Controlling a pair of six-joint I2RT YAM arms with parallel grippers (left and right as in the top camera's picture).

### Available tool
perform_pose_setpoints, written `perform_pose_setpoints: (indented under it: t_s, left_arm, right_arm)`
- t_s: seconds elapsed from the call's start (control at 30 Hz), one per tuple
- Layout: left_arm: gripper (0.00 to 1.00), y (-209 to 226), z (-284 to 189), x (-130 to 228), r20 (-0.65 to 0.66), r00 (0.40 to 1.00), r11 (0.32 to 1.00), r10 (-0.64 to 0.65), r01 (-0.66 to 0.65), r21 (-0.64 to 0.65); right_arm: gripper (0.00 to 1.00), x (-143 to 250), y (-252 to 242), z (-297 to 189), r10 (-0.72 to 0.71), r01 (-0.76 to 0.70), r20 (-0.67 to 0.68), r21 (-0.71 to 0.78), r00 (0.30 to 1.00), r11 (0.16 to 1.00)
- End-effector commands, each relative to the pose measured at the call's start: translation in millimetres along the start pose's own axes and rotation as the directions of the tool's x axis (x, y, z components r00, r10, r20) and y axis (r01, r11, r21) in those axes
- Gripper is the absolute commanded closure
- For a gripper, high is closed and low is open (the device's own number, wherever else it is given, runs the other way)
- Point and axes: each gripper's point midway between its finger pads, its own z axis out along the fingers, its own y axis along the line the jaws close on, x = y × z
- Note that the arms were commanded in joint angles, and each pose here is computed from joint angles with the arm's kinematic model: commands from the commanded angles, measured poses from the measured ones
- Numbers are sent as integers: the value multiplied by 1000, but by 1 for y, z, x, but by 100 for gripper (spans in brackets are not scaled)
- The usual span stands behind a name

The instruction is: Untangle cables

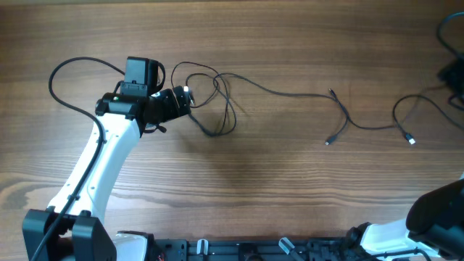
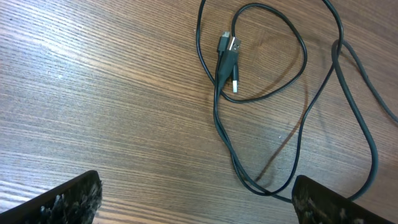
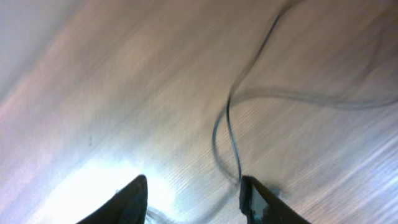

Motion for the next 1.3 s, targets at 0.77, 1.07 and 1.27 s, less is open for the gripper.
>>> perform_pose_setpoints:
  t_s: [0.77, 1.07, 1.27]
  left_arm:
    - [0, 0, -6, -3, 22, 1000, 1000, 1, -1, -3]
    - [0, 1, -6, -1, 16, 1000, 1000, 0, 0, -5]
    - [0, 1, -6, -1, 15, 1000, 1000, 0, 0, -6]
  right_arm:
    - [37, 95, -34, 90, -49, 75, -99, 279, 994, 957]
    - [39, 89, -61, 114, -13, 9, 11, 295, 1000, 955]
    - [40, 98, -70, 132, -1, 8, -22, 311, 1000, 950]
